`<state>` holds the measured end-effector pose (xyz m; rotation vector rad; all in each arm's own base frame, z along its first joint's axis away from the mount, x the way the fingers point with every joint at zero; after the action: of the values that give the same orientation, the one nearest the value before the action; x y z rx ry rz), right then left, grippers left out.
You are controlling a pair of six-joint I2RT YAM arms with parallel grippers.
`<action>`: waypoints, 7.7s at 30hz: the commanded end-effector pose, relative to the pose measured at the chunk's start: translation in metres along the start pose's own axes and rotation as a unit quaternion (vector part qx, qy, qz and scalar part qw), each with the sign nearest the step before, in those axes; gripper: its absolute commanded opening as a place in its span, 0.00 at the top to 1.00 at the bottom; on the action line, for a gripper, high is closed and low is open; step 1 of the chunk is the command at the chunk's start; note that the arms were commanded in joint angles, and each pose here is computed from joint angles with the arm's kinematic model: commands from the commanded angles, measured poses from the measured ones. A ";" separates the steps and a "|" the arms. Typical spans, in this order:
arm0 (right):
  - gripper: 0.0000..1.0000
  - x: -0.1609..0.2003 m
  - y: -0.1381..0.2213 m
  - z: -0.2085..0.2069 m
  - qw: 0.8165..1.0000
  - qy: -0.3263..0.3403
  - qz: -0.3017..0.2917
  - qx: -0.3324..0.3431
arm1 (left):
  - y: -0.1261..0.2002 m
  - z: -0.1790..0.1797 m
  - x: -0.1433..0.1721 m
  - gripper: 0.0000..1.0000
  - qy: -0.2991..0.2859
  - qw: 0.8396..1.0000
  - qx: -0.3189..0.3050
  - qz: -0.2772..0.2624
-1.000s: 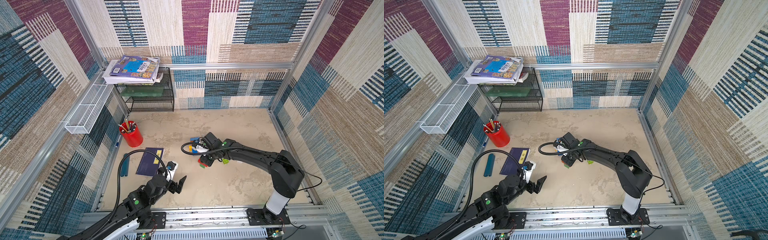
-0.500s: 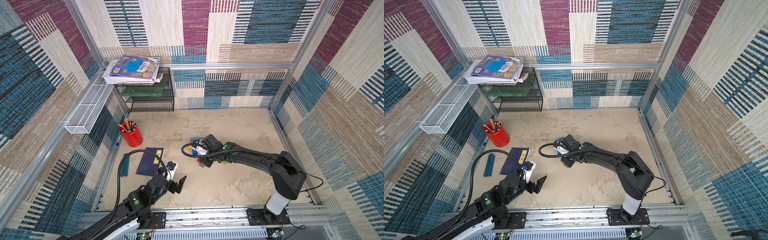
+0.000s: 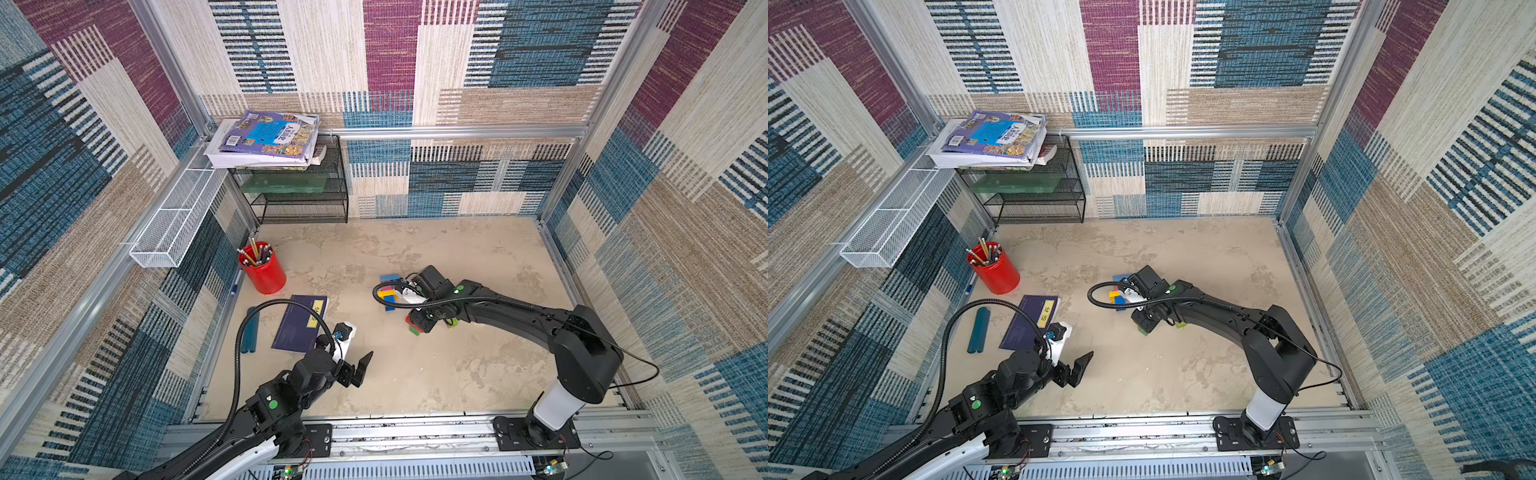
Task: Assemble the letter f with lego
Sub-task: Assemble the lego brick with the lego brick, then move the lego brick at the center of the board, then pick up the lego brick from the center of the board, then assemble the lego brick with the lego brick.
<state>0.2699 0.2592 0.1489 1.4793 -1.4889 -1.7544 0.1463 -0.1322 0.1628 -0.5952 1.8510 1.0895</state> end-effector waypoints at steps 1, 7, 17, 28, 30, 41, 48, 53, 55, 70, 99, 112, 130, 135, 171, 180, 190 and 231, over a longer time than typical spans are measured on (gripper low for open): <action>0.76 0.001 0.005 -0.003 1.000 -0.003 0.003 0.007 | 0.000 -0.001 -0.005 0.01 0.005 1.000 0.002 -0.011; 0.76 -0.003 0.004 -0.008 1.000 0.000 -0.012 0.022 | 0.000 -0.001 -0.005 0.01 0.005 1.000 0.002 -0.012; 0.77 -0.008 -0.003 -0.013 0.998 0.010 -0.051 0.039 | 0.000 -0.002 -0.005 0.01 0.005 1.000 0.003 -0.012; 0.75 -0.010 -0.009 -0.012 0.997 0.023 -0.075 0.017 | 0.000 -0.001 -0.004 0.01 0.005 1.000 0.002 -0.011; 0.74 -0.009 -0.010 -0.013 0.997 0.021 -0.076 0.012 | 0.000 -0.001 -0.004 0.01 0.005 1.000 0.002 -0.010; 0.69 -0.007 -0.022 -0.011 0.998 0.018 -0.054 -0.004 | 0.000 -0.001 -0.004 0.01 0.005 1.000 0.002 -0.010; 0.59 -0.016 -0.013 -0.015 0.997 0.011 -0.074 0.005 | 0.000 -0.002 -0.004 0.01 0.005 1.000 0.003 -0.010; 0.54 -0.023 -0.001 -0.017 0.996 0.009 -0.092 0.012 | 0.000 -0.001 -0.004 0.01 0.005 1.000 0.002 -0.010; 0.52 -0.025 0.003 -0.017 0.995 0.009 -0.099 0.012 | 0.000 -0.001 -0.004 0.01 0.005 1.000 0.002 -0.010; 0.43 0.016 0.046 -0.049 0.976 -0.152 -0.122 0.097 | -0.006 -0.026 -0.005 0.01 -0.013 0.995 0.097 0.005; 0.48 0.098 -0.005 -0.053 0.953 -0.279 -0.014 0.120 | -0.016 -0.024 0.001 0.01 -0.017 0.997 0.078 0.020; 0.51 0.099 -0.020 -0.045 0.957 -0.270 0.016 0.107 | -0.017 -0.024 0.002 0.01 -0.016 0.997 0.074 0.027; 0.61 0.100 -0.027 -0.046 0.956 -0.269 0.035 0.111 | -0.018 -0.023 0.003 0.01 -0.013 0.997 0.072 0.029; 0.65 0.101 -0.027 -0.046 0.957 -0.266 0.039 0.111 | -0.018 -0.023 0.002 0.01 -0.012 0.997 0.071 0.029; 0.66 -0.020 0.022 -0.041 0.998 -0.058 -0.018 0.017 | -0.014 -0.015 -0.011 0.01 -0.032 0.999 0.037 -0.018; 0.66 -0.027 0.016 -0.024 1.000 -0.021 -0.010 0.000 | -0.014 -0.012 -0.008 0.01 -0.024 0.999 0.024 -0.014; 0.66 -0.029 0.011 -0.018 1.000 -0.003 -0.004 0.003 | -0.018 -0.012 -0.006 0.01 -0.025 0.999 0.021 -0.006; 0.67 0.002 -0.015 -0.004 0.997 -0.028 0.038 -0.060 | -0.020 -0.013 -0.005 0.01 -0.027 0.999 0.021 -0.001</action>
<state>0.3046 0.2805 0.1539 1.5383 -1.4342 -1.8589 0.1562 -0.1528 0.1569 -0.5141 1.8296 1.0662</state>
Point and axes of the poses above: each gripper's point midway between its finger pads, its own y axis back along the fingers, its own z axis along the line the jaws close on, x = y × z, the point moved 6 cm from there along y, back along the fingers, and after that the axes turned 13 degrees about y, right-handed, at the moved point
